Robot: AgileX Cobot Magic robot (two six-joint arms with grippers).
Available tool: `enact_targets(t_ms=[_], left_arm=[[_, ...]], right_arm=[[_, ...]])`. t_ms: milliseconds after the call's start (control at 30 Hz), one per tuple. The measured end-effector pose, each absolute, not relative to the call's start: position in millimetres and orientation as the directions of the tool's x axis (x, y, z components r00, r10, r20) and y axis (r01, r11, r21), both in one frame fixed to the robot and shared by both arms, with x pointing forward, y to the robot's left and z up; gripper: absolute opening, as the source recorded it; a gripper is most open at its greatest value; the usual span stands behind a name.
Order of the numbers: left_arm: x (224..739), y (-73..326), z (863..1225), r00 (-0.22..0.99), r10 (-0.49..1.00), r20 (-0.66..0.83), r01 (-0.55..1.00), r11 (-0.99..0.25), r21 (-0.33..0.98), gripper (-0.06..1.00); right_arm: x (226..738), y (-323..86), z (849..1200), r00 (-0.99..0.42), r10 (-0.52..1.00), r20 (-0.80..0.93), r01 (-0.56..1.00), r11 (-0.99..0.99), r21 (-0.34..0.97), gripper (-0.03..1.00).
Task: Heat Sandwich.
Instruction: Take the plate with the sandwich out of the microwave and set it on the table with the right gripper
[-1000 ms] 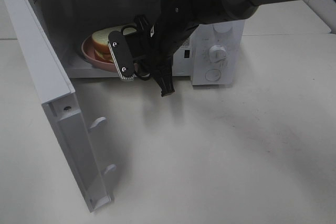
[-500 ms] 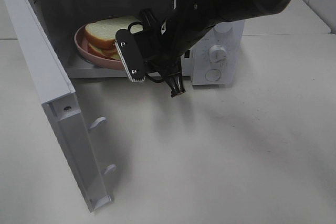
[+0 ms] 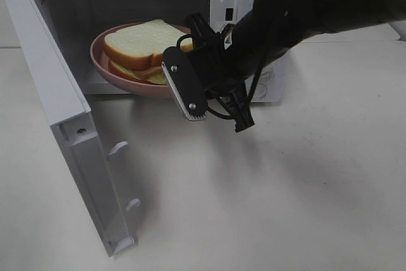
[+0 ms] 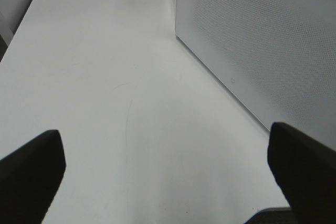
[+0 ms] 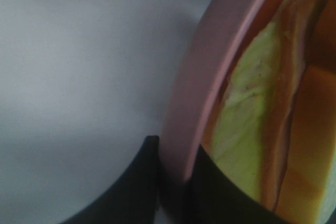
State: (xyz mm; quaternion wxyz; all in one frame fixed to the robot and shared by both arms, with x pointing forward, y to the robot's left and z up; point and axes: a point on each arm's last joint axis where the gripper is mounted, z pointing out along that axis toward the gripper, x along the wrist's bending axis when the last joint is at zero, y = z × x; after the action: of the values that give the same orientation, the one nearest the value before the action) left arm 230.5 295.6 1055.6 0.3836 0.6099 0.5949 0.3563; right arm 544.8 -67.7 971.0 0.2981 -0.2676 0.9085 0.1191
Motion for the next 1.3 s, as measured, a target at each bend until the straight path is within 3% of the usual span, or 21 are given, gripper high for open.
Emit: enact_targets(t_ms=[1033,1300], left_arm=[[231,296,1056,0.038,0.999,-0.022,0.452,0.002,0.892,0.99],[231,296,1056,0.038,0.999,-0.022,0.452,0.002,0.892,0.99]], right_arm=[[452,-134,998,-0.665,-0.401,-0.630,-0.561,0.825,0.066,0.11],[429,-153,1009,-0.630,-0.442,-0.639,-0.585,0.811,0.016,0.11]])
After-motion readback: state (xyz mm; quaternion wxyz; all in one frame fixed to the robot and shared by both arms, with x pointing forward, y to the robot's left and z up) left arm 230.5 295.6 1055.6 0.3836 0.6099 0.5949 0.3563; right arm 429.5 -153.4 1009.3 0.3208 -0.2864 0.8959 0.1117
